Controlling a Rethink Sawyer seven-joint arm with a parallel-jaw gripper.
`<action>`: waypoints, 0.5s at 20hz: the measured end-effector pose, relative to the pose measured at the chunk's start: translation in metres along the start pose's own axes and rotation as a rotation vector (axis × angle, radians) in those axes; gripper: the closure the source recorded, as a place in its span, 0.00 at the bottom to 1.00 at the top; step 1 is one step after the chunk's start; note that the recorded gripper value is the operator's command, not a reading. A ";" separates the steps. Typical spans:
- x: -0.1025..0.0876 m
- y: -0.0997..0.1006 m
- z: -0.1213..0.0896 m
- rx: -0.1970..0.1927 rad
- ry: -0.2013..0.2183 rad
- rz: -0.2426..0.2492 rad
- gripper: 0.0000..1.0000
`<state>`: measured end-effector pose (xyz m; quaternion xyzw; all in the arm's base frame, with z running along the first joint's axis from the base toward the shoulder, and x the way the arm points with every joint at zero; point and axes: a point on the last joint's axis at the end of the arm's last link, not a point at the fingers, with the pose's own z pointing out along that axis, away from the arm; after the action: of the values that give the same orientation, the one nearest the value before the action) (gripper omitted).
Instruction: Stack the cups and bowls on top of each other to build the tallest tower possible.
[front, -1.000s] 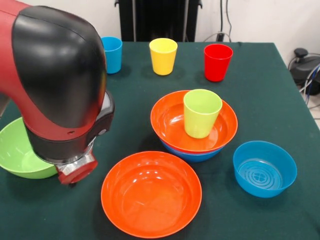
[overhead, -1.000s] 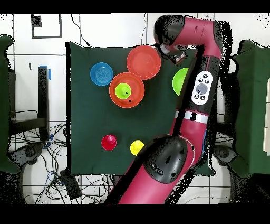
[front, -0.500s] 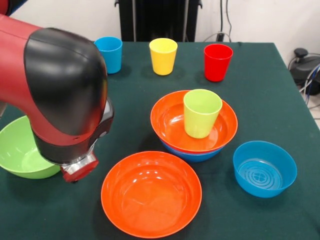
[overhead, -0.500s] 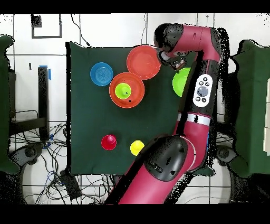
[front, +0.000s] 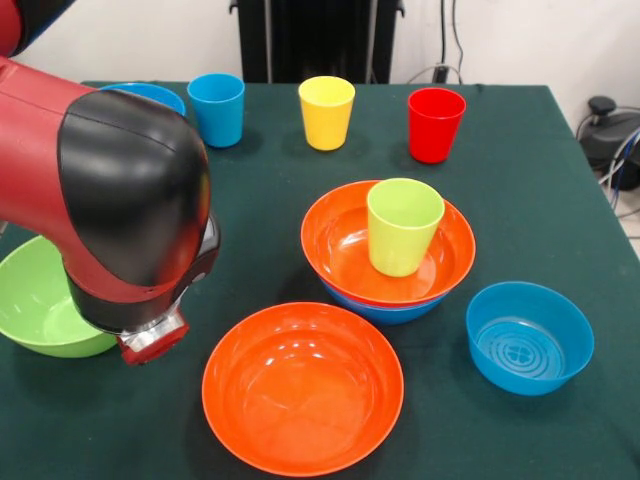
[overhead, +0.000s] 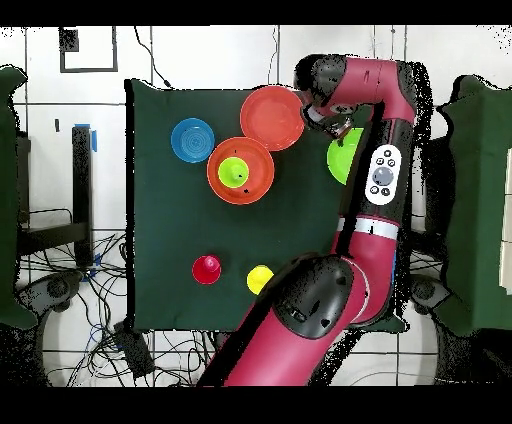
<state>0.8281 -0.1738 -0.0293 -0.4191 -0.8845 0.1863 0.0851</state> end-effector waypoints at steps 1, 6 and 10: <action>-0.001 -0.001 0.002 0.005 -0.003 0.001 0.00; -0.005 -0.005 0.007 0.011 -0.027 0.003 0.00; -0.007 -0.005 0.010 0.007 -0.043 0.003 0.00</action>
<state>0.8259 -0.1854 -0.0366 -0.4159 -0.8850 0.1982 0.0674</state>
